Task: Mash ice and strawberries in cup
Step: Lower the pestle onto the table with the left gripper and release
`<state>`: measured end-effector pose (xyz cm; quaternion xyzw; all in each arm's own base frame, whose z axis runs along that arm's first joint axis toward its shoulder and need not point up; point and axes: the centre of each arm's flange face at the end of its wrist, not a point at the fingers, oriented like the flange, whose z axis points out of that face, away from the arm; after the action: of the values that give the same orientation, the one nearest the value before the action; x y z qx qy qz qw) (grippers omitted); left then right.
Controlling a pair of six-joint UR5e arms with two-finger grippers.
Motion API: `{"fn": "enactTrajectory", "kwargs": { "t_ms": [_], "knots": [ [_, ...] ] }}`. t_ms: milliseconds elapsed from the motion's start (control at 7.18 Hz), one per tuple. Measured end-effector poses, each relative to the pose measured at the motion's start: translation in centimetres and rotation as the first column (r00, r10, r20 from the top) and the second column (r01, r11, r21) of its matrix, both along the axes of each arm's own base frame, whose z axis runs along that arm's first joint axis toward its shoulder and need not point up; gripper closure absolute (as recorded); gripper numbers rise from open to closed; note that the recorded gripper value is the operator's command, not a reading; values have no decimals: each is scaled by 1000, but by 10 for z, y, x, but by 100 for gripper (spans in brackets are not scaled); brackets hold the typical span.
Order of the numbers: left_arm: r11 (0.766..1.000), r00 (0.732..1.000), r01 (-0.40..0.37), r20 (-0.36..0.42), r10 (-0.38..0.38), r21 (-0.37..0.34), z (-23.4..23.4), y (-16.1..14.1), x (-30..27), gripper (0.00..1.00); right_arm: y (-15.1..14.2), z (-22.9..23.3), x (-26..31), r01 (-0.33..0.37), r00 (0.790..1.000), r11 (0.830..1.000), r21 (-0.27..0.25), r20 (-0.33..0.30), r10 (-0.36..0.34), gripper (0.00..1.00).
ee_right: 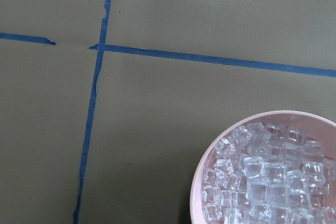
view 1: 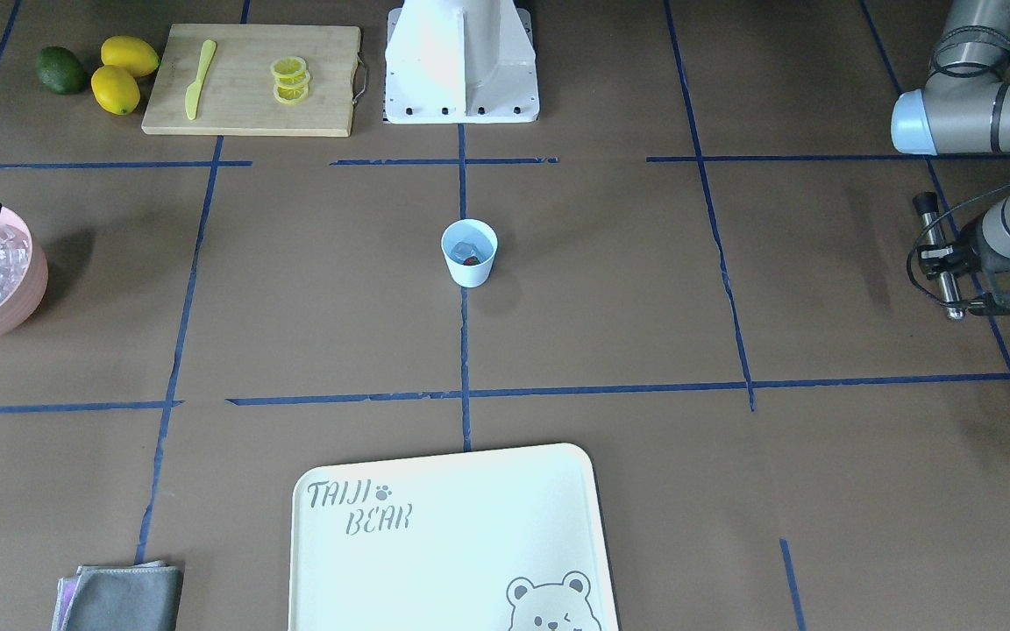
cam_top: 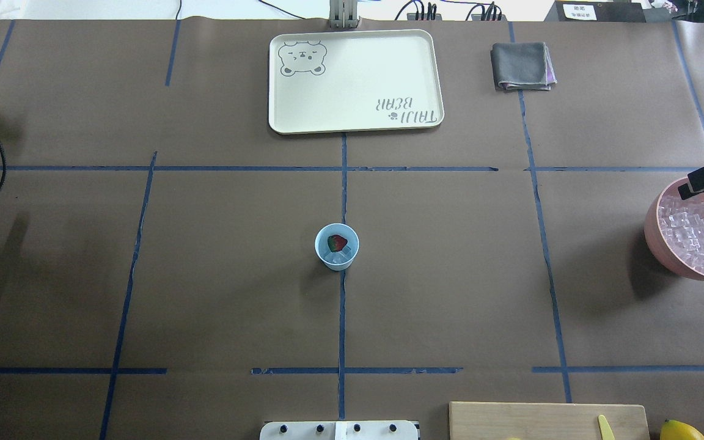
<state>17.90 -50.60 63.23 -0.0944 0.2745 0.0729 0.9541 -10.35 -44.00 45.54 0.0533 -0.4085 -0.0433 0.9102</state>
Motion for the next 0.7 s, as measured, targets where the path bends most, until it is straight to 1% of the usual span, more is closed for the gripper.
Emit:
{"fn": "enactTrajectory", "kwargs": {
  "t_ms": [139,278,557,696],
  "knots": [
    [999,1000,1,-5,-1,-37,14,1,2,100,0,-1,0,0,1000,1000,1,1,0,1],
    [998,1000,4,-12,-5,-59,19,1,3,100,1,-2,0,-1,1000,1000,3,1,1,1],
    [997,1000,17,-9,-18,-80,24,-5,7,100,1,-3,0,-1,1000,1000,5,3,1,1],
    [996,1000,17,-8,-17,-82,25,-7,8,97,1,-3,0,-1,1000,1000,6,3,1,1]
  ]
}}
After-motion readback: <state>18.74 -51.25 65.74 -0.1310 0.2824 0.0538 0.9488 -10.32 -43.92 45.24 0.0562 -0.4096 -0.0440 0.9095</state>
